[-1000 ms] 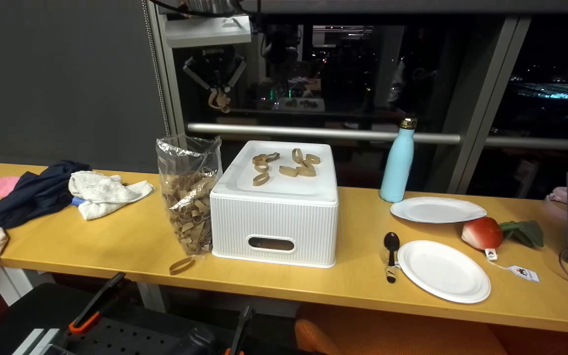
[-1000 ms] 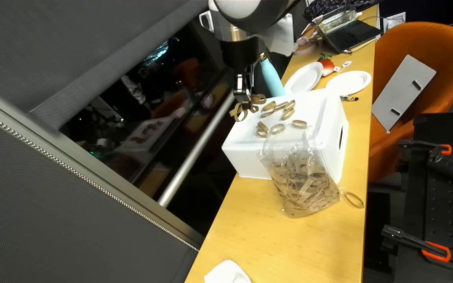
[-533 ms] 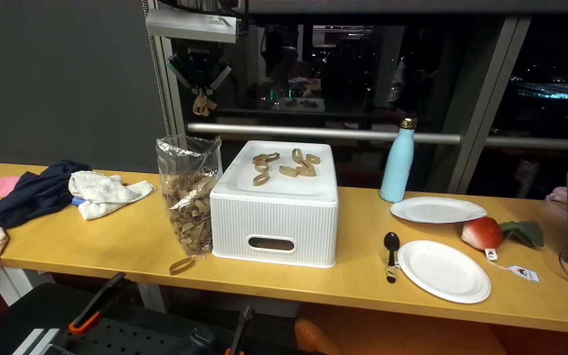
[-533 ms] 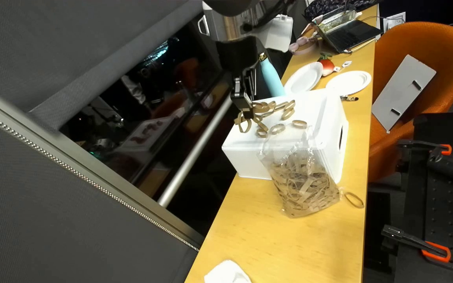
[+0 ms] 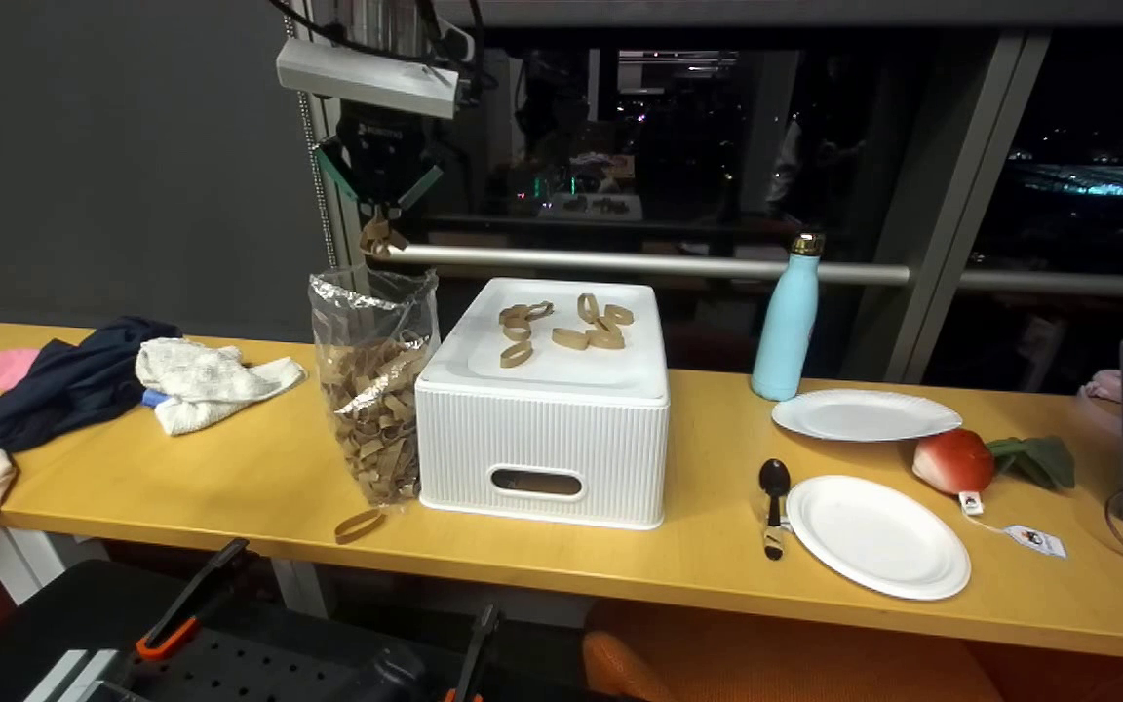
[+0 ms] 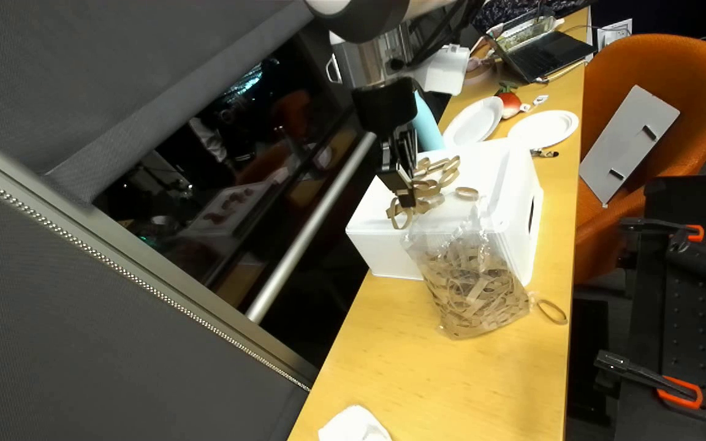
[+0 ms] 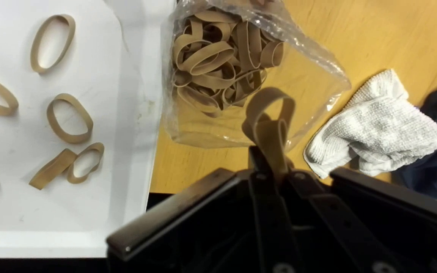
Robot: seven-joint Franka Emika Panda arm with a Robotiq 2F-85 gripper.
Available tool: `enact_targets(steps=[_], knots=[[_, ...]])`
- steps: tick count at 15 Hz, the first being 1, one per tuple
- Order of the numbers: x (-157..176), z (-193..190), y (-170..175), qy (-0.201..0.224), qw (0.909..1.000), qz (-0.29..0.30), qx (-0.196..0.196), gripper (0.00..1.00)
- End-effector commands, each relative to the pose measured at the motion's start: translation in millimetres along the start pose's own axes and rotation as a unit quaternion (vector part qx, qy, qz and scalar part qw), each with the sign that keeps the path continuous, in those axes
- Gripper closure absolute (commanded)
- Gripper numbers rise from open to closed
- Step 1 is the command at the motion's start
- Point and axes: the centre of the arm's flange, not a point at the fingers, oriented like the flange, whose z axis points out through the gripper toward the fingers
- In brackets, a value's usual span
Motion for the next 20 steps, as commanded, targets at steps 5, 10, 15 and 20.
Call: enact_targets(steps=[5,10,15,20], knots=[[-7.7,24.9,-3.8,-0.038,0.9986,0.011,0.035,0.99],[-21.6,20.4,-10.4,-0.058,0.9975,0.017,0.036,0.99],[-29.4,14.1,-14.4,-0.059,0.9976,0.021,0.030,0.99],[-41.2,5.8,-14.8,-0.054,0.9978,0.030,0.024,0.99]])
